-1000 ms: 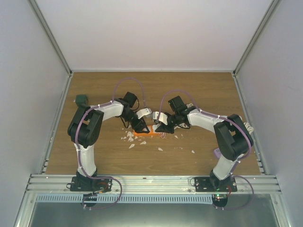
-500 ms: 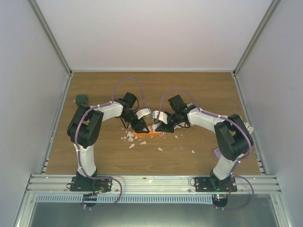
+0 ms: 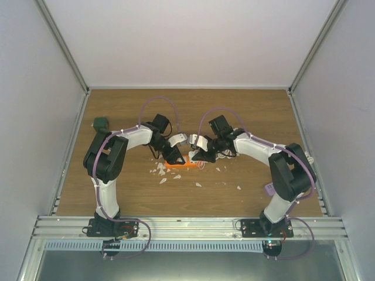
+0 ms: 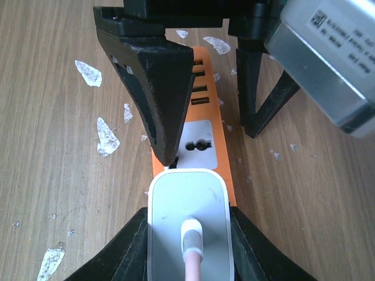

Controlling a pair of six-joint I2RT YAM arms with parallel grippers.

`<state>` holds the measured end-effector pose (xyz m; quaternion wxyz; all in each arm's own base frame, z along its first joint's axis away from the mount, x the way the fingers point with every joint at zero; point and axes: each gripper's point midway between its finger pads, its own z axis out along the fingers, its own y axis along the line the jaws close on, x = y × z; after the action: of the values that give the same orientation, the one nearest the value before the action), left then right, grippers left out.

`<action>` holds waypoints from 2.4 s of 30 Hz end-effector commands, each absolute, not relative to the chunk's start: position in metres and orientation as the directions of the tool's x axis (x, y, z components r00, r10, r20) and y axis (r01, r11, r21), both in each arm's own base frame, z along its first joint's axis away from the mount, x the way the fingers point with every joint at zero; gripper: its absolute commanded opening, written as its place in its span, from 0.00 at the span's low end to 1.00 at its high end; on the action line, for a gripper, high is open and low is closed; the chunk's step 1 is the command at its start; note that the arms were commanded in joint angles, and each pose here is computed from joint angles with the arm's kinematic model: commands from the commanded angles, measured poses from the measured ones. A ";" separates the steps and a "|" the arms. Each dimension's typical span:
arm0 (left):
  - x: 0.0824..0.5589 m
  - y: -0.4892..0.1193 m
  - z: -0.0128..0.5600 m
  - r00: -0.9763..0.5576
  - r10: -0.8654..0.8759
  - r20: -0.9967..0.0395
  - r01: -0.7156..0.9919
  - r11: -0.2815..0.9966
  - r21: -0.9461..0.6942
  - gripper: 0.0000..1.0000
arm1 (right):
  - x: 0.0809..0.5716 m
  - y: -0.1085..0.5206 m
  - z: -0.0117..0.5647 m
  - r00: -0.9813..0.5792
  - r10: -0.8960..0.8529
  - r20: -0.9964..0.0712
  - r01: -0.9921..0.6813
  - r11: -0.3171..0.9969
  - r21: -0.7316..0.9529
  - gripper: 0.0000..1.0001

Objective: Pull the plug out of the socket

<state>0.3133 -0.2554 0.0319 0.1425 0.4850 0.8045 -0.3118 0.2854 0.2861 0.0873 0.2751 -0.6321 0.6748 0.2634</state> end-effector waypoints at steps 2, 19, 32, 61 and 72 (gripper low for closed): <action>0.299 -0.222 -0.015 -0.527 0.769 -0.363 0.843 0.420 -0.335 0.79 | 0.293 0.289 0.113 -0.020 -0.684 -0.729 -0.996 0.076 -0.044 0.04; 0.362 -0.232 0.107 -0.457 0.622 -0.636 0.887 0.370 -0.275 0.86 | 0.309 0.269 0.168 -0.141 -0.549 -0.824 -0.983 0.179 0.049 0.04; 0.390 -0.217 0.274 -0.087 0.463 -0.882 0.856 0.488 0.172 0.91 | 0.335 0.265 0.290 -0.125 -0.271 -0.954 -0.969 0.242 0.058 0.04; 0.355 -0.286 0.374 0.337 0.482 -0.809 0.651 0.501 0.570 0.79 | 0.344 0.277 0.353 -0.302 0.043 -0.952 -0.917 0.260 0.302 0.04; 0.373 -0.297 0.357 0.321 0.536 -0.781 0.623 0.502 0.600 0.77 | 0.342 0.281 0.359 -0.335 0.076 -0.939 -0.910 0.233 0.344 0.04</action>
<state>0.3635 -0.2947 0.3349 0.6080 0.5141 0.6025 -0.0539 0.3478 0.2792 0.3475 0.4663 -0.3332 0.6430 0.5080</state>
